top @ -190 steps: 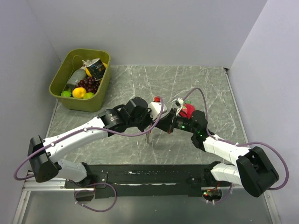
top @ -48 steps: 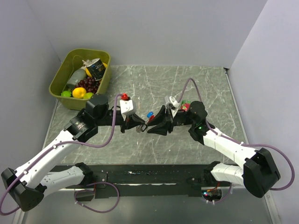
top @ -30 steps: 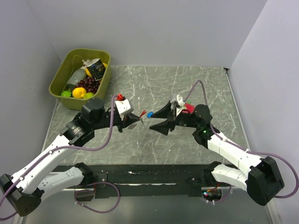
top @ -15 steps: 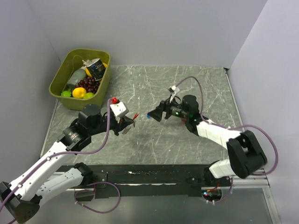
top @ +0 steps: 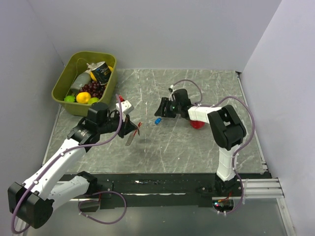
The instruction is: Put the keys on the keyring
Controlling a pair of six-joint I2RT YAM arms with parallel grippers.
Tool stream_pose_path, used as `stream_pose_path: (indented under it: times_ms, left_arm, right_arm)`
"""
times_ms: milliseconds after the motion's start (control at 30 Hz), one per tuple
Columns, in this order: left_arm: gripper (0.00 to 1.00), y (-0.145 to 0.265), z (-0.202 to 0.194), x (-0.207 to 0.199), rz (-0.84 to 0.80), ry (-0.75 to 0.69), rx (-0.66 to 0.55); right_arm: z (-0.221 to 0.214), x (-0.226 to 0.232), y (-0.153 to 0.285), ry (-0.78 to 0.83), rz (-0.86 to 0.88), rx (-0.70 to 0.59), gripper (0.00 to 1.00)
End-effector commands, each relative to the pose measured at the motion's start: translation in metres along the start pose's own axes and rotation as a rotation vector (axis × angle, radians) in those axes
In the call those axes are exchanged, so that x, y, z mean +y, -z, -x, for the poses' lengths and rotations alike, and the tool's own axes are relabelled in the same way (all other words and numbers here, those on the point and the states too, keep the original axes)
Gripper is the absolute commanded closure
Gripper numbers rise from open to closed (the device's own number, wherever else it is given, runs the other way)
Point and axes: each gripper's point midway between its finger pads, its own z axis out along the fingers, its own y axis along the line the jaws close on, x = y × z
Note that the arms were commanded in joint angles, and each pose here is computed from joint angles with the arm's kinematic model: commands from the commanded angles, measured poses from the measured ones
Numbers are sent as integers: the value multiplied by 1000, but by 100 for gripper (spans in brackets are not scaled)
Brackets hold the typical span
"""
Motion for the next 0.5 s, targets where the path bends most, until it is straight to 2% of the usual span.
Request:
stream_pose_path:
  times_ms: [0, 133, 333, 467]
  left_arm:
    - [99, 6, 18, -8, -49, -7, -67]
    - [99, 7, 18, -4, -41, -2, -72]
    - [99, 7, 19, -2, -42, 2, -68]
    - [99, 7, 19, -1, -40, 1, -72]
  right_arm:
    - [3, -8, 1, -45, -75, 35, 44]
    - [-9, -8, 0, -29, -87, 69, 50]
    - [-33, -7, -3, -17, -93, 114, 52]
    - [-40, -8, -2, -19, -79, 124, 57]
